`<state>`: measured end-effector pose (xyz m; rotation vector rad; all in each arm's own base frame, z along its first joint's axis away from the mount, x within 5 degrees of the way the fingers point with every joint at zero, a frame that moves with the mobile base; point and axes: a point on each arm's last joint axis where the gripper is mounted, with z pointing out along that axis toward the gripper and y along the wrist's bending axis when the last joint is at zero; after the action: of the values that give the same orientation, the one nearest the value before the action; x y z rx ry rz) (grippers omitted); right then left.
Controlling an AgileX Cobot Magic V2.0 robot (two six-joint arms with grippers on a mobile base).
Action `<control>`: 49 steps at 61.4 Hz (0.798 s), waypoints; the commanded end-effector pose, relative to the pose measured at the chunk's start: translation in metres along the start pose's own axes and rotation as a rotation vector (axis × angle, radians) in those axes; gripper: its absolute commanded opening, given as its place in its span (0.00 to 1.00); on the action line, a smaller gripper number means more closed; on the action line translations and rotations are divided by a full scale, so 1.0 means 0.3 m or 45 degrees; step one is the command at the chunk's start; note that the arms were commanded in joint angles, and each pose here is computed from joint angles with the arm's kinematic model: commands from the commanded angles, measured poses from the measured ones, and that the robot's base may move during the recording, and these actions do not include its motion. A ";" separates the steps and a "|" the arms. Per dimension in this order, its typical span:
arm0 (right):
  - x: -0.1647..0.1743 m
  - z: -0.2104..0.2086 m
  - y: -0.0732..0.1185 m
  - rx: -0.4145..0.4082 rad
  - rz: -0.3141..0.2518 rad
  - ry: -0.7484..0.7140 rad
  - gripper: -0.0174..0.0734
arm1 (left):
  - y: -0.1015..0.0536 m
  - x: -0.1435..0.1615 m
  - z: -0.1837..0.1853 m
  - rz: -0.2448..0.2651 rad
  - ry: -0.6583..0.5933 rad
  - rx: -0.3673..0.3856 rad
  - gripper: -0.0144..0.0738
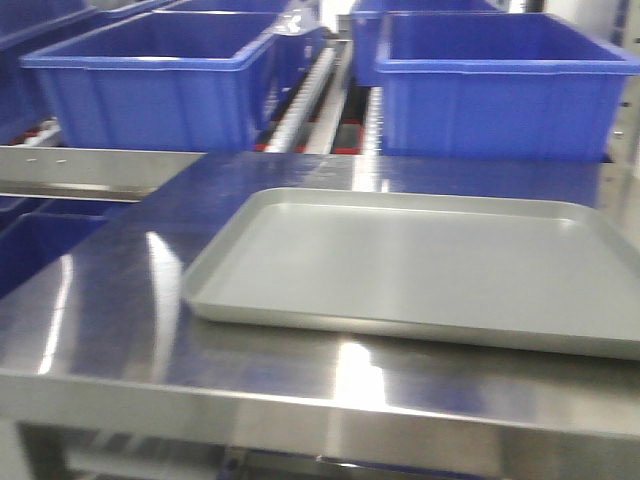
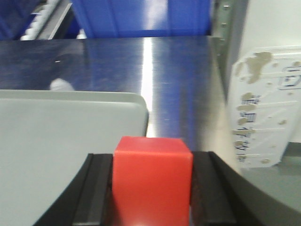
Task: Sort and place red and blue blocks on shelf
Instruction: 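Drive the base away from the table toward the bin shelves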
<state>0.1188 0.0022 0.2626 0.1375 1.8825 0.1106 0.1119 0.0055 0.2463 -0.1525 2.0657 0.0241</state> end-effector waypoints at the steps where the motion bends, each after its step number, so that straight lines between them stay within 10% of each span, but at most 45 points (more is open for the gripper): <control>1: -0.057 -0.010 0.013 -0.039 -0.027 -0.144 0.24 | -0.010 -0.047 -0.012 0.008 -0.115 0.039 0.30; 49: -0.057 -0.010 0.013 -0.039 -0.027 -0.144 0.24 | -0.010 -0.047 -0.012 0.008 -0.115 0.039 0.30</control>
<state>0.1188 0.0022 0.2626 0.1375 1.8825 0.1106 0.1119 0.0055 0.2463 -0.1525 2.0657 0.0241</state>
